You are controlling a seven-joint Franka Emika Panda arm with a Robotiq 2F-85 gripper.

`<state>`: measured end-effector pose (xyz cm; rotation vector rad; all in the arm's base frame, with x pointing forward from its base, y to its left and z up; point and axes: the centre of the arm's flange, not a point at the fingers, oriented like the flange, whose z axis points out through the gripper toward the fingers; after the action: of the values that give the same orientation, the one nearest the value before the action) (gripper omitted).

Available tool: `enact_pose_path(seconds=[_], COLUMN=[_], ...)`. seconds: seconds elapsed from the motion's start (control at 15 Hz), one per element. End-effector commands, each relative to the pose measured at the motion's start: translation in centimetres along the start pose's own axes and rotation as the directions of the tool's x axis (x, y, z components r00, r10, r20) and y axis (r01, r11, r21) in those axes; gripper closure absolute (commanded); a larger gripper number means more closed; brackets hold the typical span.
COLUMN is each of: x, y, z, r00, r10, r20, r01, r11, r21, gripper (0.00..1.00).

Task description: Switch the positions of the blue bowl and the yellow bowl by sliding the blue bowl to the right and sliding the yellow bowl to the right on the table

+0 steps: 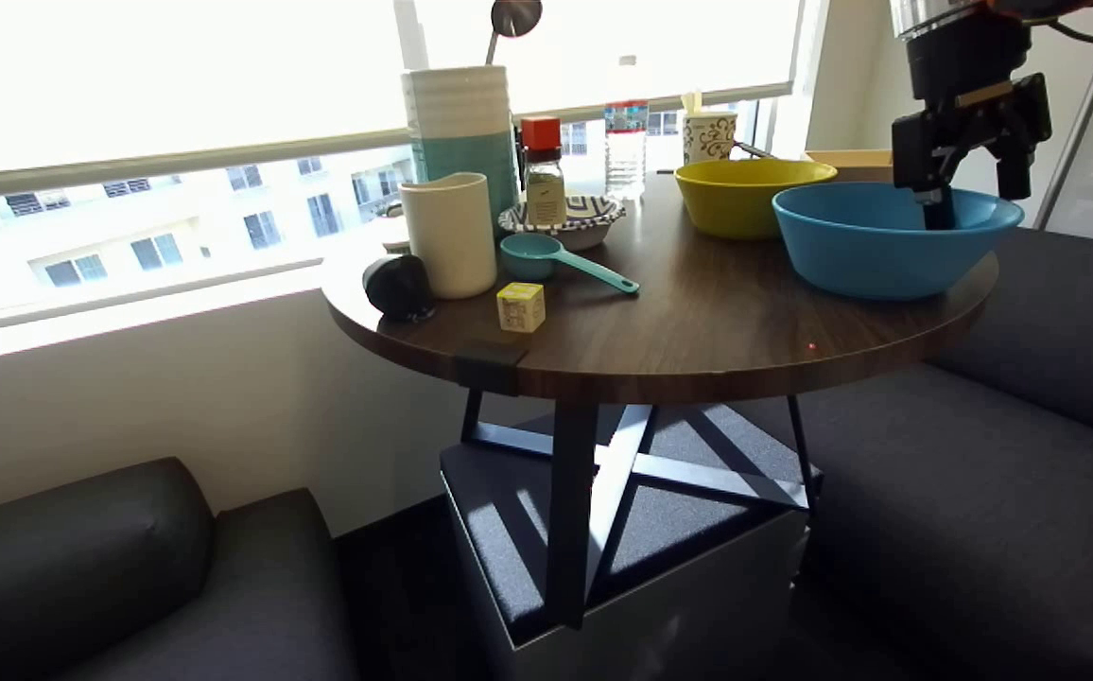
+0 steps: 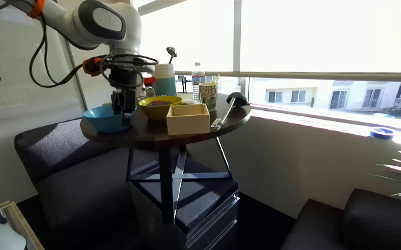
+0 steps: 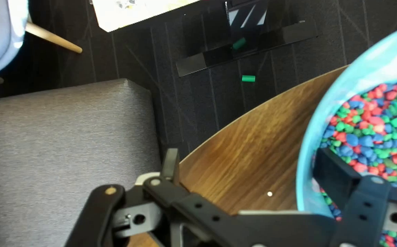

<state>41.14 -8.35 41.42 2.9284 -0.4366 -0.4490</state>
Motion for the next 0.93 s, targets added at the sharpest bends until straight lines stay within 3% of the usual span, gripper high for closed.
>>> enact_pose_path(seconds=[0.0,0.87], x=[0.0,2.2], y=[1.4,6.0], z=[-1.2,-1.2], r00=[0.999,0.994], r10=[0.013,0.093], r20=[-0.036,-0.061], r01=[-0.014,-0.094], r11=[1.000,0.995], r21=[-0.018,-0.015], gripper=[0.00,0.00])
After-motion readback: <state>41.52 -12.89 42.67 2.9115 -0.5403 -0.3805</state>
